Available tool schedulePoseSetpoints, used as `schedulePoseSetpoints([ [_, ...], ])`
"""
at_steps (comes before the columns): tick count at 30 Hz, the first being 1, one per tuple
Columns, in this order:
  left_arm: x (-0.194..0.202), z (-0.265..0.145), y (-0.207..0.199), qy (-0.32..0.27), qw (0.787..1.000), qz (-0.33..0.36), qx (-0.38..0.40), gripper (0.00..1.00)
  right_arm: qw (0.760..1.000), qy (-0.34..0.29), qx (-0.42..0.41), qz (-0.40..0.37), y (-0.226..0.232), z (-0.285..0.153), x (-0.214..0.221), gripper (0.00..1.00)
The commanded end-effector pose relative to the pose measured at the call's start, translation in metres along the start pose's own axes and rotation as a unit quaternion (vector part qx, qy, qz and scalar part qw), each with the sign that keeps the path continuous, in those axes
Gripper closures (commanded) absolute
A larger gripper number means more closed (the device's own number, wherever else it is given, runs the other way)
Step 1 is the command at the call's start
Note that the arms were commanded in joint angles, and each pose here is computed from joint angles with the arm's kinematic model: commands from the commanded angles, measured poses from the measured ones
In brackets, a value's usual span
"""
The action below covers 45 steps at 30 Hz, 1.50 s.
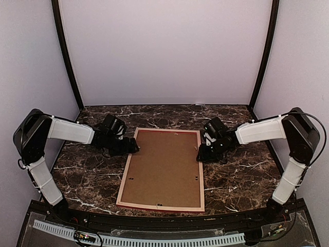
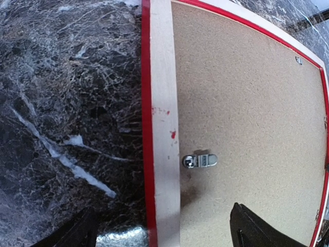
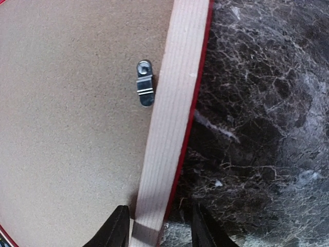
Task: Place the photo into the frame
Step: Adjust the photo frame at the center of the board.
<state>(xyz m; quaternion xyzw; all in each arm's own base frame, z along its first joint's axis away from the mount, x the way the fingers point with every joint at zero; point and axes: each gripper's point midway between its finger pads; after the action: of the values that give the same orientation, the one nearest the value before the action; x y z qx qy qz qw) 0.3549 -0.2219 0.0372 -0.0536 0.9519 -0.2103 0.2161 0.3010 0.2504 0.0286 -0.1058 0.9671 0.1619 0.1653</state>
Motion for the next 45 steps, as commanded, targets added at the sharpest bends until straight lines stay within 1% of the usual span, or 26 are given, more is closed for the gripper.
schedulePoseSetpoints([
  [1,-0.004,-0.006,0.007,0.003,1.0,0.011,-0.019,0.07,1.0,0.007,0.012,-0.002,-0.004,0.009,0.007,0.61],
  [6,-0.013,-0.007,0.012,0.003,0.999,0.033,-0.032,0.03,0.999,0.01,0.029,-0.009,-0.011,0.014,0.004,0.73],
  [11,-0.021,-0.001,0.011,0.019,0.998,0.045,-0.038,0.03,0.999,0.005,0.029,-0.011,-0.011,0.012,-0.002,0.78],
  [17,-0.024,0.01,0.003,0.041,0.997,0.06,-0.032,0.03,0.999,0.009,0.027,-0.017,-0.009,0.013,-0.005,0.78],
  [24,-0.017,0.014,0.009,0.059,0.995,0.075,-0.042,0.04,1.0,0.006,0.012,-0.011,-0.009,0.015,-0.01,0.78],
  [28,-0.016,0.019,0.012,0.065,0.993,0.081,-0.05,0.06,1.0,0.008,0.009,-0.008,-0.01,0.015,-0.008,0.78],
  [34,-0.016,0.023,0.014,0.065,0.991,0.094,-0.063,0.1,1.0,0.007,0.009,-0.003,-0.014,0.015,-0.007,0.78],
  [38,-0.017,0.024,0.017,0.061,0.987,0.117,-0.092,0.1,1.0,0.008,0.007,-0.002,-0.015,0.016,-0.006,0.78],
  [45,-0.013,0.024,0.015,0.059,0.982,0.141,-0.114,0.1,1.0,0.01,0.005,0.001,-0.017,0.018,-0.003,0.78],
])
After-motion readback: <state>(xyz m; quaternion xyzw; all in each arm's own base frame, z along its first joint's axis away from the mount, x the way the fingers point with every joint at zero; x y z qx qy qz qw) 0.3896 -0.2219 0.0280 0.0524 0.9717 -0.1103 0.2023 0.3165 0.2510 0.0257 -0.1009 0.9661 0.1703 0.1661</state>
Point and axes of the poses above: each gripper's point midway between its finger pads, its own z axis out along the fingers, its own y axis along the line the jaws close on, x = y × z, and after that the axes turned 6 degrees about -z, right-handed
